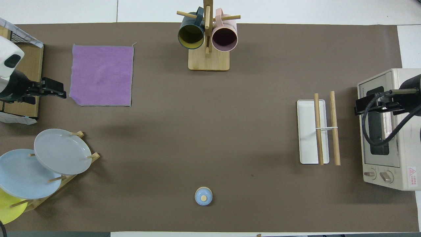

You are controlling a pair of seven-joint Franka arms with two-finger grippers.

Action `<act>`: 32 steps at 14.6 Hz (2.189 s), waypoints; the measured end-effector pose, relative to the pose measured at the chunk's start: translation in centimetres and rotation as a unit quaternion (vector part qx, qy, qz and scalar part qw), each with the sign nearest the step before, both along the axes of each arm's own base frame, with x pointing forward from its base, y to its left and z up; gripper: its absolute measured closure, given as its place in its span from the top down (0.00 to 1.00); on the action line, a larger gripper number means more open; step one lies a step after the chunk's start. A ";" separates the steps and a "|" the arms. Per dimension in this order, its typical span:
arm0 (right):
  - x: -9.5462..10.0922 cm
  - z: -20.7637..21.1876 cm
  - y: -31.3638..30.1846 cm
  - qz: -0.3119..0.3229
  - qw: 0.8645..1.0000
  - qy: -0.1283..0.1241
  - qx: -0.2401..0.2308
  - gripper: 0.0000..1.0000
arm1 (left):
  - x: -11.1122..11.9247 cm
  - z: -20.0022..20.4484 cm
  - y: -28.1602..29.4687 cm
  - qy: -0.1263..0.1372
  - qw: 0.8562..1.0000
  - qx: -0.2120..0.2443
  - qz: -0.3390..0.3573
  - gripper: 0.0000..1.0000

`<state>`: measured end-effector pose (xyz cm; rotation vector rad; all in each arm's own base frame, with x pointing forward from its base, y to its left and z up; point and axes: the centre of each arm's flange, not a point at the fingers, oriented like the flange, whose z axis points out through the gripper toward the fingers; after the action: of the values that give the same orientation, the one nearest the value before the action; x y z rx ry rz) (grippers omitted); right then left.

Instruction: Fold towel and hang on rack

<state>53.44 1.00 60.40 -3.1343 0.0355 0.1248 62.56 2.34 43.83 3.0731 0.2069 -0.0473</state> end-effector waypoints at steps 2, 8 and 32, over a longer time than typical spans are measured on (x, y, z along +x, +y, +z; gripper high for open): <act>-0.1 -0.7 0.5 -0.002 1.000 -0.003 0.023 1.00 | 1.5 -4.4 2.2 -0.005 1.000 -0.001 0.017 1.00; -1.1 -3.6 4.8 0.026 0.997 -0.044 0.051 1.00 | 1.9 -10.9 3.4 -0.019 0.999 -0.001 0.028 0.97; -2.2 -5.1 7.3 0.049 0.997 -0.034 0.054 1.00 | 1.3 -12.3 5.6 -0.010 0.994 -0.036 0.100 0.35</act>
<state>51.24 8.32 55.34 -3.0302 -0.1203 0.0193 63.83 7.89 31.55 2.9630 0.4996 -0.0149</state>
